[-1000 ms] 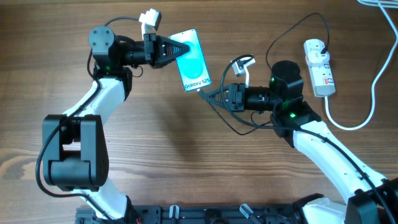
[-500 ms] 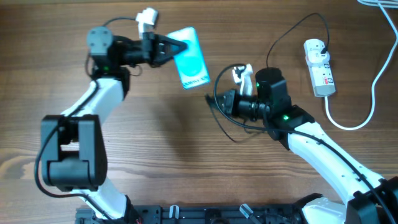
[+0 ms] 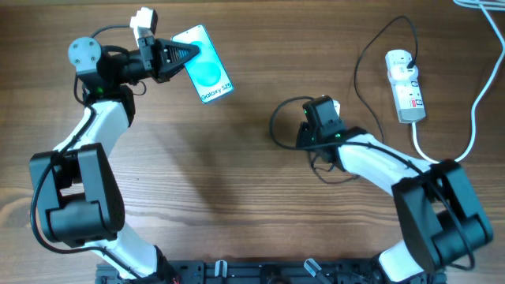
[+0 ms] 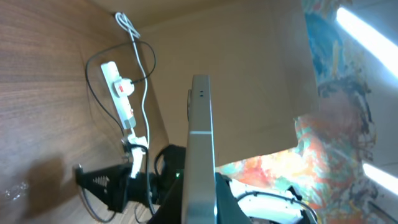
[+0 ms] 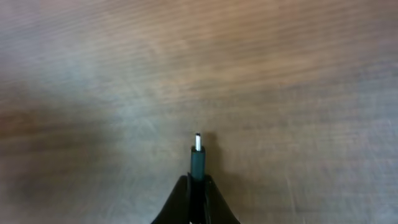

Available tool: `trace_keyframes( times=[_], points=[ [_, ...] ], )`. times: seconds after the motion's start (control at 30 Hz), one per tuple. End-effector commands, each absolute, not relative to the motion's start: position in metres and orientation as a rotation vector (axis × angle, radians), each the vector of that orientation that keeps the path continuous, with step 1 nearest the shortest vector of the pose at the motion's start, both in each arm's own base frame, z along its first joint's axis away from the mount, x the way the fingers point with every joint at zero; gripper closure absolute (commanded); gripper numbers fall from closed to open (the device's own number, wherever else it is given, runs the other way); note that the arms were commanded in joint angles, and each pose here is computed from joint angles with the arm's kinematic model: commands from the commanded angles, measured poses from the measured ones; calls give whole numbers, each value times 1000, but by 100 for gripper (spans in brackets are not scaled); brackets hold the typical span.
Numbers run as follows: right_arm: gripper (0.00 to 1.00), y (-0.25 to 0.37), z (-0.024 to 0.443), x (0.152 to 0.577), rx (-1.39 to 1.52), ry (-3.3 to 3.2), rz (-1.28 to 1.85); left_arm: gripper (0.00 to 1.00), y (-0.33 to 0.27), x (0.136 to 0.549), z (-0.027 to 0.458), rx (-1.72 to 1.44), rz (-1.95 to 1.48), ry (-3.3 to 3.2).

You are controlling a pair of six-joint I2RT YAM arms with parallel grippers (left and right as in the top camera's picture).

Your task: Plug charger to phone and switch on socket

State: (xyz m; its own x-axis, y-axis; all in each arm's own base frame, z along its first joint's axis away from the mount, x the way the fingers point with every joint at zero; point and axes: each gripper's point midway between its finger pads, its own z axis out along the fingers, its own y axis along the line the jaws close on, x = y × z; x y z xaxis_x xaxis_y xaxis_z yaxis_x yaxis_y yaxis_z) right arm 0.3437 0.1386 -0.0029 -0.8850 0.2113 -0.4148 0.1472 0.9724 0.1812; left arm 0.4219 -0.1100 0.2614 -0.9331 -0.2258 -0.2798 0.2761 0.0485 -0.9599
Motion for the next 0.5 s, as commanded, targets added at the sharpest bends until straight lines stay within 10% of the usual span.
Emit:
trace_keyframes(
  times=[0.0,0.3,0.47],
  points=[
    [86,122,-44,328,252,2779,55,96,-112,417,269,96,-1942,1976],
    [73,116,-60,314,298,2842,14,96,-112,417,269,96,-1942,1976],
    [96,116,-66,309,295,2870,10,96,-112,417,269,96,-1942,1976]
  ],
)
